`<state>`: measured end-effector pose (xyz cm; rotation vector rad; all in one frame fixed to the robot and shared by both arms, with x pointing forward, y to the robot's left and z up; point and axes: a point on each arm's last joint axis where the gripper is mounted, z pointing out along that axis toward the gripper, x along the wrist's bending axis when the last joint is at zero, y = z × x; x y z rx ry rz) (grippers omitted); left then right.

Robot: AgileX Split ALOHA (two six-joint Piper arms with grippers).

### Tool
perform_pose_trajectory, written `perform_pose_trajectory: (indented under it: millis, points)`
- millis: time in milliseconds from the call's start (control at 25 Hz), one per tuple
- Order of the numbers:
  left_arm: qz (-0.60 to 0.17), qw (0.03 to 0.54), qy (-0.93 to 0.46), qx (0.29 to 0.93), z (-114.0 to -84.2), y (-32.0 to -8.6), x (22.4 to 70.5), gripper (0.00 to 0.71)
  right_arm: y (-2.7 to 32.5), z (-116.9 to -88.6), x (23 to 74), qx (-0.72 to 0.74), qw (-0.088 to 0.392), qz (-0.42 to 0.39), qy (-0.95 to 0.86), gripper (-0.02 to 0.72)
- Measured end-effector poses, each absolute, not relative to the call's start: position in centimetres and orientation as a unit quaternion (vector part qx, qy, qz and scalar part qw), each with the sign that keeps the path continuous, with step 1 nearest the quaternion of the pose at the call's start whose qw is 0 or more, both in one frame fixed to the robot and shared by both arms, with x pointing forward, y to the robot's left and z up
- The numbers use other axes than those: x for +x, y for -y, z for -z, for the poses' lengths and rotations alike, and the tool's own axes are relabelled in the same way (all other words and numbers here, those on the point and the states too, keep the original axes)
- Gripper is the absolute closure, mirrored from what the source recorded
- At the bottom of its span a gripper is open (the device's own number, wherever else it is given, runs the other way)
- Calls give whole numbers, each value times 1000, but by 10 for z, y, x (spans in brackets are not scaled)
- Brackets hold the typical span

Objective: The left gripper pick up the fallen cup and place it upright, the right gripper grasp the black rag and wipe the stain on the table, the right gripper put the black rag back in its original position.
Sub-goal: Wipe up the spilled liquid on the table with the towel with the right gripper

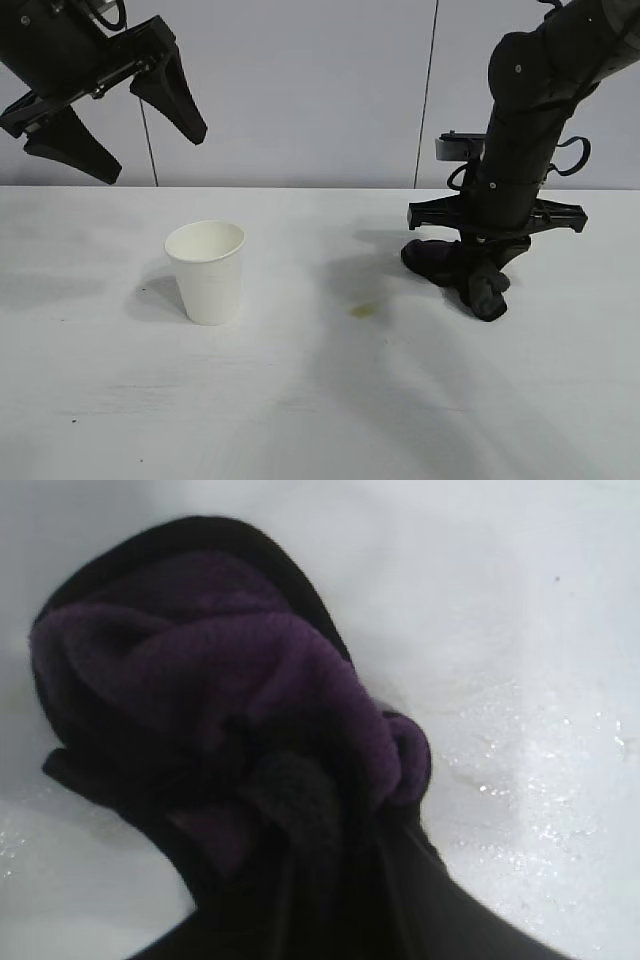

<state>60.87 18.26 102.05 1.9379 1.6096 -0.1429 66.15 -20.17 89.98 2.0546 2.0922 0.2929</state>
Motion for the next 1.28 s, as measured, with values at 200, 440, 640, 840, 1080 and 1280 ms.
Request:
perform_pose_trajectory:
  millis: [200, 440, 640, 840, 1080, 1280]
  points:
    - [54, 304, -608, 732, -1020, -183, 609, 16, 150, -900, 648, 667, 64, -130, -731, 601]
    - [54, 304, -608, 732, -1020, -183, 609, 16, 89, -901, 623, 622, 49, -150, -767, 601]
    - [54, 304, -608, 732, -1020, -183, 609, 16, 90, -899, 623, 627, 52, -146, -763, 601]
    - [53, 303, -607, 733, -1020, -183, 609, 16, 119, -895, 633, 648, 75, -128, -747, 601]
    - [52, 302, -607, 733, -1020, -183, 609, 16, 166, -896, 651, 675, 102, -113, -722, 601]
    - [52, 302, -607, 733, -1020, -183, 609, 16, 200, -896, 661, 694, 118, -104, -703, 601]
